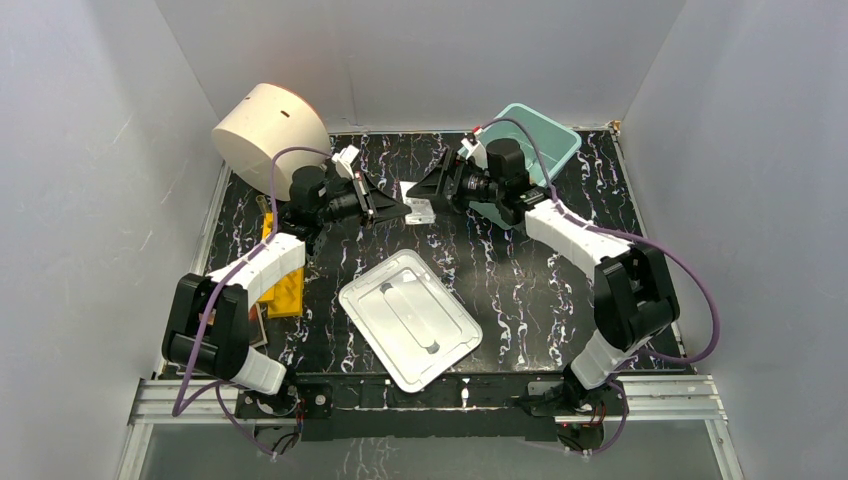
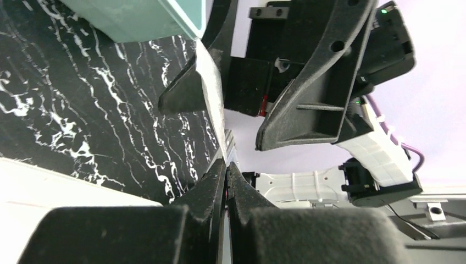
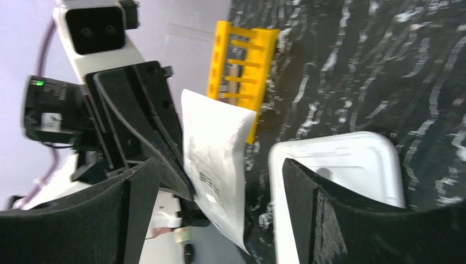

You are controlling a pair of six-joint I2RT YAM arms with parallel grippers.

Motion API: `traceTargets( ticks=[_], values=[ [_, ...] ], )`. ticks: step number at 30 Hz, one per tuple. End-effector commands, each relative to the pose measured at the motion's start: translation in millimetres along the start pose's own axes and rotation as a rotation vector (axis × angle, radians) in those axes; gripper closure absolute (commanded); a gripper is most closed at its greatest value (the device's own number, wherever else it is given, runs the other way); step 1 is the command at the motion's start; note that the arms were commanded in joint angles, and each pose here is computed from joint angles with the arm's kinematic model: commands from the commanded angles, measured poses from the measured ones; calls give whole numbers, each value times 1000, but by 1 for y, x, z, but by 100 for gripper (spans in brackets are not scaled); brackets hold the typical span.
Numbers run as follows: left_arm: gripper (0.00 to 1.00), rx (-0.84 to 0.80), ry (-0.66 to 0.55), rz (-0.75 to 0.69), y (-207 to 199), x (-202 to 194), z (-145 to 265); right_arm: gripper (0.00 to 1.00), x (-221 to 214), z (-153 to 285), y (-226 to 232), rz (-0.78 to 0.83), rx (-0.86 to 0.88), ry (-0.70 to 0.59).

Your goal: Organize the chemistry lab equipment

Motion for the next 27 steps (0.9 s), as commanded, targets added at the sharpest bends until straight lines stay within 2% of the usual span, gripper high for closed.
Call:
traceTargets(
  ticks=[1,4,8,14,19,20,22,25,27],
  values=[
    [100,-142,2,-100,-36,8,6,17,3,15,43,0,247,-13],
    [100,-134,7,-95,-34,7,6,36,3,24,50,61,298,-73],
    [100,-117,6,-94,-31,7,5,52,3,31,44,62,290,-117],
    [100,-91,7,-90,-26,6,4,65,4,40,38,64,281,-176],
    [98,-83,10,-86,-26,9,3,95,9,36,35,91,236,-161],
    [93,-79,11,-87,-26,9,2,100,11,35,33,101,215,-163],
    [84,-65,12,-87,-25,10,2,100,17,35,32,126,176,-177],
    [55,-6,9,-83,-21,11,2,100,32,40,29,173,115,-219],
    [41,60,3,-80,-15,11,3,100,46,48,25,201,54,-274]
  ],
)
Point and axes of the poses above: each gripper's point midway between its finger pads, its own z axis back along the fingers, its own y axis along the line the jaws close on, x = y × z, the point moved 8 cm from there along z, back along the fingers, and after that the axes turned 3 degrees about -z, right-handed, at the moved point
